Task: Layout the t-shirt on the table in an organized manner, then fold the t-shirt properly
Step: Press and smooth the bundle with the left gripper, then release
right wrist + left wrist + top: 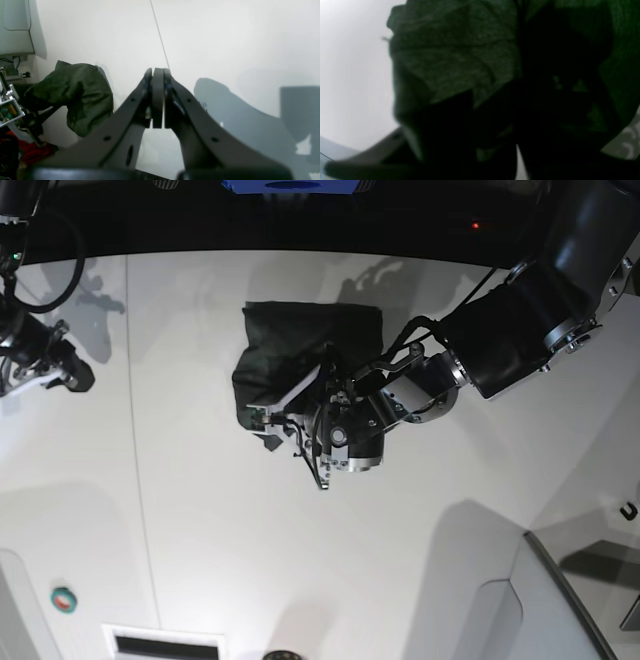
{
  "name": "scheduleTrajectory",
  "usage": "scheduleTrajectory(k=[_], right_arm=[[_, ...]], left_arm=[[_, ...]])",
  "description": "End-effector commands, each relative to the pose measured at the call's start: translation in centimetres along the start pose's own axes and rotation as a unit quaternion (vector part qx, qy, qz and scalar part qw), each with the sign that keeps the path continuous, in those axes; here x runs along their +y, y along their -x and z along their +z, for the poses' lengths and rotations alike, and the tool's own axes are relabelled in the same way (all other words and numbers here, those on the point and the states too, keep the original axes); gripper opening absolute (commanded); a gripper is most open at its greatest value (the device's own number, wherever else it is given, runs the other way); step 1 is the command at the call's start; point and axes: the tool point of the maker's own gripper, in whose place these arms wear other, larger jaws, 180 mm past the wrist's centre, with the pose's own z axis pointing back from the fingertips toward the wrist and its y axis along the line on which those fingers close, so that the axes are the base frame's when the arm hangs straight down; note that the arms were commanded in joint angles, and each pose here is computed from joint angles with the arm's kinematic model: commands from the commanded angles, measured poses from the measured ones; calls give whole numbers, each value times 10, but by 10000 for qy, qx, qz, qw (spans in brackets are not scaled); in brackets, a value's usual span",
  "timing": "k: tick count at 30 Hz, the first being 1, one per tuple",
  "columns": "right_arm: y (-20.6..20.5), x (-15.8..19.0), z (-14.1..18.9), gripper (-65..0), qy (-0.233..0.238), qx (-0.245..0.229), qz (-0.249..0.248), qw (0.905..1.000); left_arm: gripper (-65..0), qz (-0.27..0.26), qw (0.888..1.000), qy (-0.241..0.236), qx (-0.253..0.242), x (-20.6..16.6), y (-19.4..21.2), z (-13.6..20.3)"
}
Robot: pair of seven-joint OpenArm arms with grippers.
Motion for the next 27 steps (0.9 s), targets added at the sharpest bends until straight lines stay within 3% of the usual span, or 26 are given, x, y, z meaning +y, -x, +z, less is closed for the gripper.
scheduleTrajectory(k=[1,5,8,17,24,27], right_arm=[[-14,6,4,-642,-118,-159,132,9997],[-14,6,4,-642,-118,-159,132,9997],[-14,6,4,-642,-118,-159,132,9997],[-13,6,4,-642,-116,-147,133,9997],[-15,8,4,-642,-132,-161,159,9997],[-14,8,5,-642,-136,-157,171,9996]], left_arm=[[-375,-87,9995,-234,-199,18,-16,12],[-109,-156,9990,-291,-300,19,-22,18],[0,-197,9985,-385,-340,27,-26,23],[0,-211,9972,-638,-334,51,-27,36],[0,-486,9927,-1032,-388,63,-37,67],[0,-354,9902,-1239,-545,66,-37,87]])
